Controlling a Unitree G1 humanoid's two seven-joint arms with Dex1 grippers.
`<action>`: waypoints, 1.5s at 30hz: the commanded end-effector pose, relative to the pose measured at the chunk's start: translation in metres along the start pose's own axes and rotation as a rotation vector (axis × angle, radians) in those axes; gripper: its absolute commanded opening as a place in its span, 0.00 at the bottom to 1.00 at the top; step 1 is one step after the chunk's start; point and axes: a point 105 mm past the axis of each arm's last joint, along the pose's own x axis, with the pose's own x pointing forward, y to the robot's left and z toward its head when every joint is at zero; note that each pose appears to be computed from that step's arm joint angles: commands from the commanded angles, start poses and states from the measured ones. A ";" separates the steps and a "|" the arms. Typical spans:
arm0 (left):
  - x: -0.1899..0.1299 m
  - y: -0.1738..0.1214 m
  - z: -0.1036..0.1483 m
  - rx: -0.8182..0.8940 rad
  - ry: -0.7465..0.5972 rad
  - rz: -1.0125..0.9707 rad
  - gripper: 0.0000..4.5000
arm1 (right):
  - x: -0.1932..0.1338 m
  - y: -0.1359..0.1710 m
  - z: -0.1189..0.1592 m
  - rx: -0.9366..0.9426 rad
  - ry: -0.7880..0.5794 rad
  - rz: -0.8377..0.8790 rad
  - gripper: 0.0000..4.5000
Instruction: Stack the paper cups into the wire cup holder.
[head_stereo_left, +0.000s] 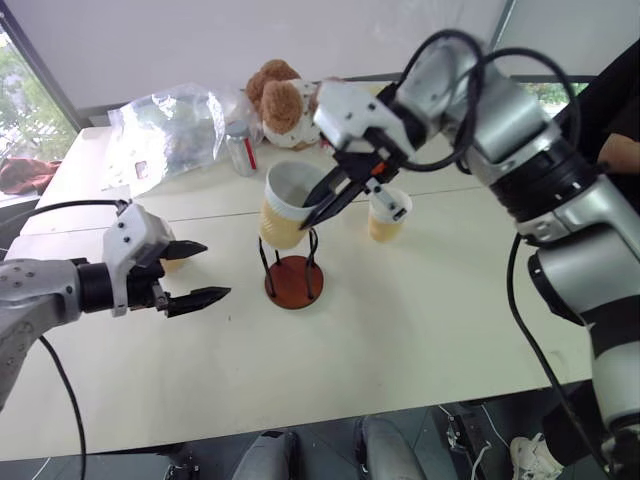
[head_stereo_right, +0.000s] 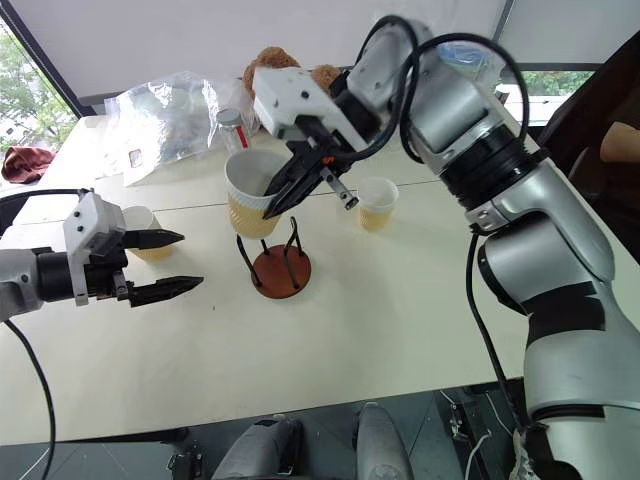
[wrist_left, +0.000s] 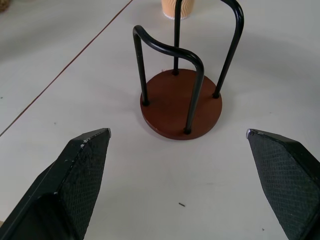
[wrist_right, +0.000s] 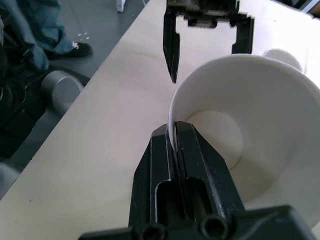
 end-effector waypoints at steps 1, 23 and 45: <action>-0.004 0.000 0.009 0.031 -0.029 0.025 1.00 | -0.001 -0.011 0.005 -0.049 0.030 -0.013 0.01; 0.002 0.002 0.011 0.033 -0.054 0.045 1.00 | 0.007 -0.020 -0.011 0.053 0.046 -0.009 0.63; -0.009 -0.003 0.055 0.091 -0.137 -0.036 1.00 | -0.084 0.029 -0.136 0.351 0.393 -0.401 0.63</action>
